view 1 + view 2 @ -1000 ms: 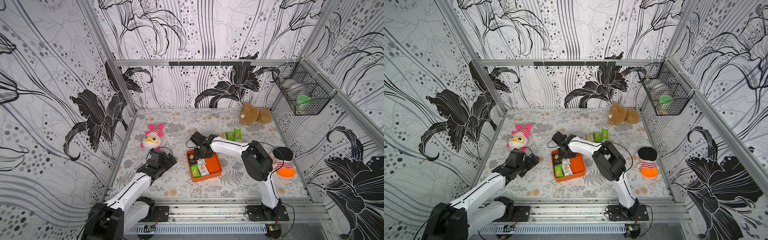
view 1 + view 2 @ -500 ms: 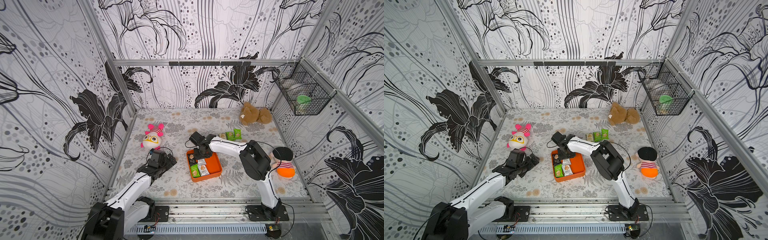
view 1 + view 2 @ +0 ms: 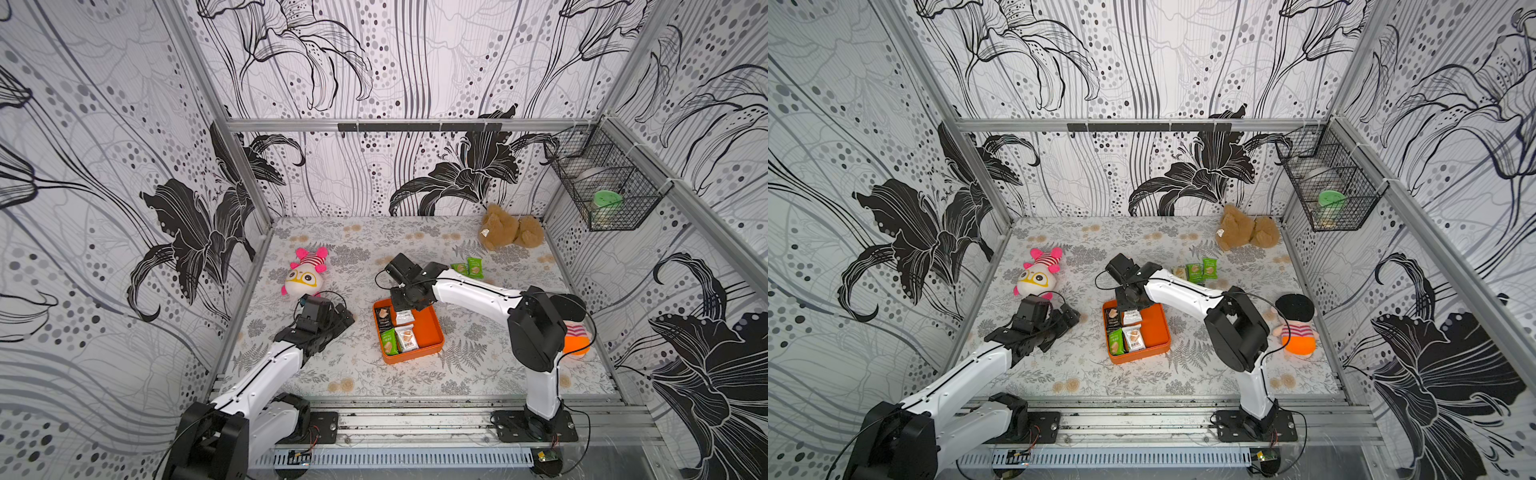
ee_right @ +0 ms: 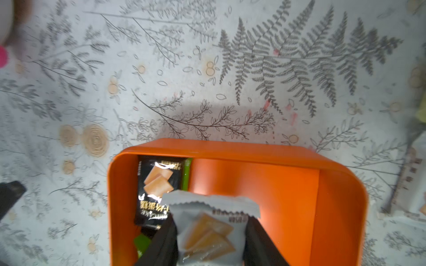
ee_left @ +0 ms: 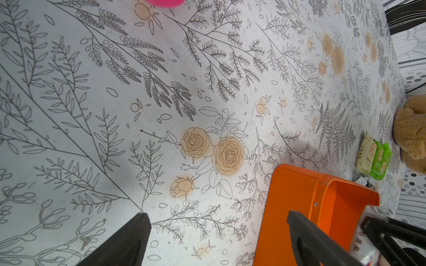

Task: Take the cookies out of the storage box
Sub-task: Pick up the cookie from the storage box, then place the cookie at the center of the board.

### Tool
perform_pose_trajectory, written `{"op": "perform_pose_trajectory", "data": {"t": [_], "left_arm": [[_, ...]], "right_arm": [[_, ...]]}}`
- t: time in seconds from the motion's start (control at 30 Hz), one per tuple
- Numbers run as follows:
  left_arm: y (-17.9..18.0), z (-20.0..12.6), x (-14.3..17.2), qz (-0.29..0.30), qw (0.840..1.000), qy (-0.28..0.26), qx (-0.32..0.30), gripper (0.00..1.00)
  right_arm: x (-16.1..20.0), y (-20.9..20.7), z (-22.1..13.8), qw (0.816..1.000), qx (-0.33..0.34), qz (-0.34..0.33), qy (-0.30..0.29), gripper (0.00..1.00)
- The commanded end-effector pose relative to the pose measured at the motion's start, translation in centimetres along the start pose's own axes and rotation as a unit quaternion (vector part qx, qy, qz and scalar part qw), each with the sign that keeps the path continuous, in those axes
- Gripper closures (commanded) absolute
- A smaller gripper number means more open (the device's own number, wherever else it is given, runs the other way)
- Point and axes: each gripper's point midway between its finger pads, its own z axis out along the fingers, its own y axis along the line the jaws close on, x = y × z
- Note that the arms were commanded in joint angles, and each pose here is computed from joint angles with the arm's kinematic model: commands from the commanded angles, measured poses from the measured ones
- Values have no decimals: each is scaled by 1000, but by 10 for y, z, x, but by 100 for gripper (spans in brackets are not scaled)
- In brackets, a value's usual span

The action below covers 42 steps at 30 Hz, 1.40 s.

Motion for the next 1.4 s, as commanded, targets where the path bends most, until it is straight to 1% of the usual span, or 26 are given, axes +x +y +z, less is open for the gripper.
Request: {"op": "perform_pose_trajectory", "data": {"t": [0.0, 0.17, 0.27, 0.33, 0.43, 0.47, 0.57, 0.67, 0.83, 0.93, 1.07, 1.27, 1.37], "left_arm": [[-17, -3, -9, -10, 1000, -3, 22, 3], [-29, -1, -8, -6, 1000, 5, 28, 3], [-40, 1, -6, 5, 999, 12, 31, 3], [-47, 3, -2, 12, 999, 17, 33, 3], [-55, 6, 1, 21, 999, 26, 34, 3], [-58, 7, 3, 24, 999, 29, 34, 3], [-64, 9, 5, 33, 998, 35, 36, 3], [-70, 11, 5, 39, 998, 39, 37, 3], [-75, 12, 4, 45, 998, 40, 37, 3], [-76, 12, 4, 42, 998, 39, 38, 3], [-77, 10, 4, 40, 998, 37, 39, 3], [-75, 5, 3, 35, 998, 25, 41, 3], [-74, 1, 4, 31, 998, 15, 48, 2]], "right_arm": [[-3, 0, -23, 1000, -8, -10, -19, 62], [-11, -11, -46, 999, 3, -12, -51, 62], [-14, -35, -54, 998, 30, -14, -57, 62], [-17, -59, -59, 997, 45, -6, -59, 62], [-16, -108, -61, 996, 73, 19, -54, 62], [-18, -125, -71, 995, 77, 28, -64, 62], [-14, -174, -73, 992, 101, 50, -61, 62], [-7, -220, -69, 988, 123, 72, -50, 62], [-7, -272, -54, 985, 145, 91, -28, 62], [-12, -289, -39, 983, 163, 83, -7, 62], [-19, -310, -23, 981, 173, 91, 4, 62], [-25, -326, -4, 982, 161, 100, 16, 61], [-23, -327, 6, 983, 150, 102, 25, 59]]}}
